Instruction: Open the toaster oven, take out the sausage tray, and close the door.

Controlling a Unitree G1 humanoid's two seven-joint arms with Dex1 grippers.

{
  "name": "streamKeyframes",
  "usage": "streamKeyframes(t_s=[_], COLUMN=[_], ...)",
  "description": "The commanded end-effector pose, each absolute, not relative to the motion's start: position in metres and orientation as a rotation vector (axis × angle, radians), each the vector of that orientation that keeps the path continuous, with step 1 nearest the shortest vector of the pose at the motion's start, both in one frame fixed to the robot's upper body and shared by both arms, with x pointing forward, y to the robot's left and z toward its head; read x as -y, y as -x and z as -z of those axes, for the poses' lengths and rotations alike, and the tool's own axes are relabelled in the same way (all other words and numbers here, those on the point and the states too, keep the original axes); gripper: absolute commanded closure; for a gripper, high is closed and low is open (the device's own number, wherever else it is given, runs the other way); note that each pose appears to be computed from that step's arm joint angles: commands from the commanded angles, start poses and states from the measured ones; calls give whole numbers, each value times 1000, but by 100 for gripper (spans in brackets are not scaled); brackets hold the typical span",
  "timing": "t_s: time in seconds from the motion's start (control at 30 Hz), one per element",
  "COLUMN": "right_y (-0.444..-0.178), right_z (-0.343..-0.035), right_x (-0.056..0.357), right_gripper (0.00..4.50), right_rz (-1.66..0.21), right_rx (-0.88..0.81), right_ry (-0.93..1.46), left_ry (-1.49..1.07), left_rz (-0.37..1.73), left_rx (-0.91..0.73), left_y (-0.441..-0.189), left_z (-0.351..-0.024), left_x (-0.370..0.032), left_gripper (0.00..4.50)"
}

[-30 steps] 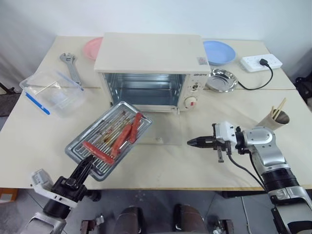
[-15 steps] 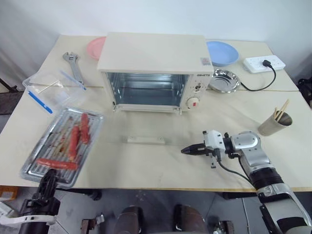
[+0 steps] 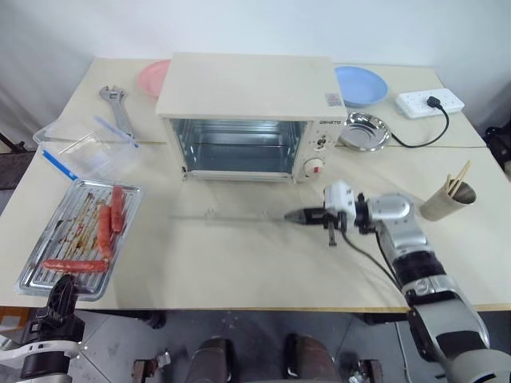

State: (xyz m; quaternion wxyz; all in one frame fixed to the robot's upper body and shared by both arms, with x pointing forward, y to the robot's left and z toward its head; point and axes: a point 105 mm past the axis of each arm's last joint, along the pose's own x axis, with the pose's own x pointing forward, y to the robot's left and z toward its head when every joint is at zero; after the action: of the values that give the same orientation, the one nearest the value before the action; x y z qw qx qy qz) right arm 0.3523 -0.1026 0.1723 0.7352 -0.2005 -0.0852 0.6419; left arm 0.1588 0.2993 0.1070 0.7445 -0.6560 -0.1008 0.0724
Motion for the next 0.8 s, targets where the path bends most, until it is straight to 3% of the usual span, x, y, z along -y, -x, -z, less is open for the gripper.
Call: streamKeyframes(t_s=[0.03,0.2,0.43,0.57,0.8], right_y=[-354,-359,-349,-326,-318], right_z=[-209,-238,-247,-233,-218], right_x=[101,97,99,112,128], right_gripper=[446,446,446,358,114], right_rz=[-1385,-1371,-1428,-1589,-1609], right_rx=[287,335,333,176,191], right_ry=[396,380,406,363,371], left_ry=[1423,1423,1381,1337,1282], left_rz=[-109,-56,72,194,343], left_rx=[211,152,33,-119,-267], left_y=[-161,-166,-169,-175,-188], left_z=[-114,-112,-113,-109,-109], left_x=[-296,-287,-270,-258,-252], left_gripper=[450,450,450,450,450])
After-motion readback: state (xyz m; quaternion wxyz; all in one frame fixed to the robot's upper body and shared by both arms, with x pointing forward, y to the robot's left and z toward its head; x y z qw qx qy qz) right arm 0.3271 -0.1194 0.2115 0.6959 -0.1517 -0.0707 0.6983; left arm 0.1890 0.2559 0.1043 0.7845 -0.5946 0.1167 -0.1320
